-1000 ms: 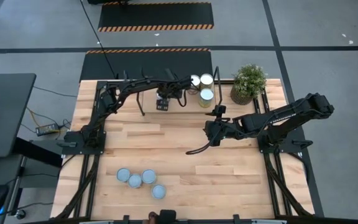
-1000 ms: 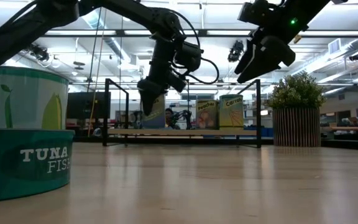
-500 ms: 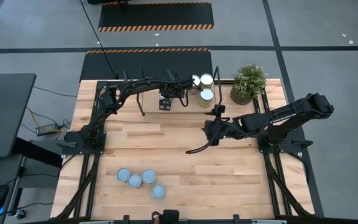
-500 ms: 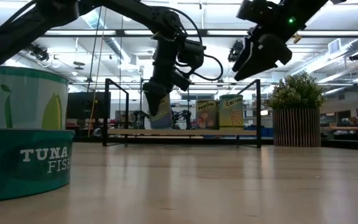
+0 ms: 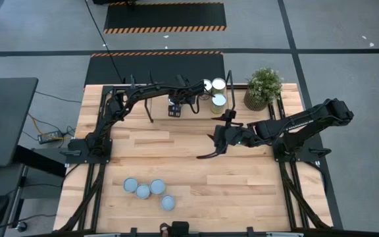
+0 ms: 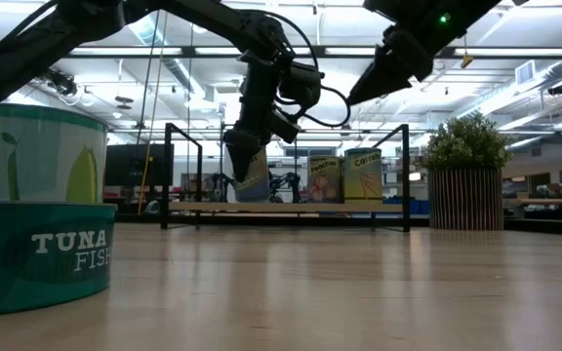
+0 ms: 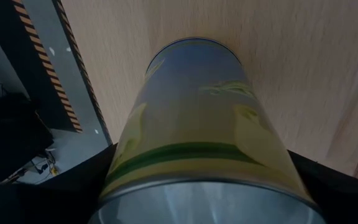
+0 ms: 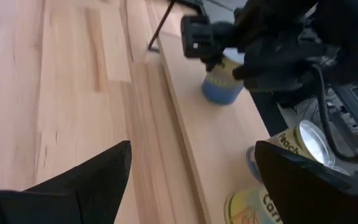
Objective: Pick and place cans onto a shelf
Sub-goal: Put the canned peas on the shelf
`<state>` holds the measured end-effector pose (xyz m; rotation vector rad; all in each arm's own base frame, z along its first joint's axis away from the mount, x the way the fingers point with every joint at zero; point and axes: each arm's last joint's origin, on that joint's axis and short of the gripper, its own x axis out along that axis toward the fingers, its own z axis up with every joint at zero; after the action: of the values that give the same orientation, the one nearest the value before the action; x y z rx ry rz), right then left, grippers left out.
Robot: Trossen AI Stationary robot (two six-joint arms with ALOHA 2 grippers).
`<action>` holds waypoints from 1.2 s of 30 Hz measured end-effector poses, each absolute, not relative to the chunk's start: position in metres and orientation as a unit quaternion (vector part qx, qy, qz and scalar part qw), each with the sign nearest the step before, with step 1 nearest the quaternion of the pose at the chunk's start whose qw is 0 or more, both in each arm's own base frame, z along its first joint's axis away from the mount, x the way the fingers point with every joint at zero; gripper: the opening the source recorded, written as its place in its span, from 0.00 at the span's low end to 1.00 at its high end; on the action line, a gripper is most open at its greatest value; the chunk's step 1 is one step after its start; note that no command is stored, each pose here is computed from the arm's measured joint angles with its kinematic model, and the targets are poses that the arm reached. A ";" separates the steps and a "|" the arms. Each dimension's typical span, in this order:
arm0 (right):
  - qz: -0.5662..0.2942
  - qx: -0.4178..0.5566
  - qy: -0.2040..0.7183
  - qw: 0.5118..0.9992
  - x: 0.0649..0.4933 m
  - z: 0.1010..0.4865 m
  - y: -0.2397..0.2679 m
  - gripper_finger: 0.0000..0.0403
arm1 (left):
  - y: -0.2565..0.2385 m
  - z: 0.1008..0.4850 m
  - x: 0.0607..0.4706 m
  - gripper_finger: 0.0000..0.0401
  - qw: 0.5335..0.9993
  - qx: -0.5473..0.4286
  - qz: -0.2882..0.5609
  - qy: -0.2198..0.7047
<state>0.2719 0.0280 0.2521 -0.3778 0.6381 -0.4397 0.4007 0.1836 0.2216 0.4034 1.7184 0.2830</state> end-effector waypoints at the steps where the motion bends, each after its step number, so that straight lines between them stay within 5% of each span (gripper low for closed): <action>1: -0.214 -0.180 0.303 0.911 0.273 0.253 0.028 0.87 | 0.184 0.222 0.401 0.79 0.627 0.176 0.123 0.749; 36: -0.224 -0.149 0.229 0.935 0.281 0.266 0.030 0.87 | 0.176 0.222 0.404 0.79 0.637 0.142 0.164 0.740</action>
<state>0.2807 0.0295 0.2661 -0.3049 0.4688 -0.4571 0.4037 0.1759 0.2216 0.3237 1.6891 0.3754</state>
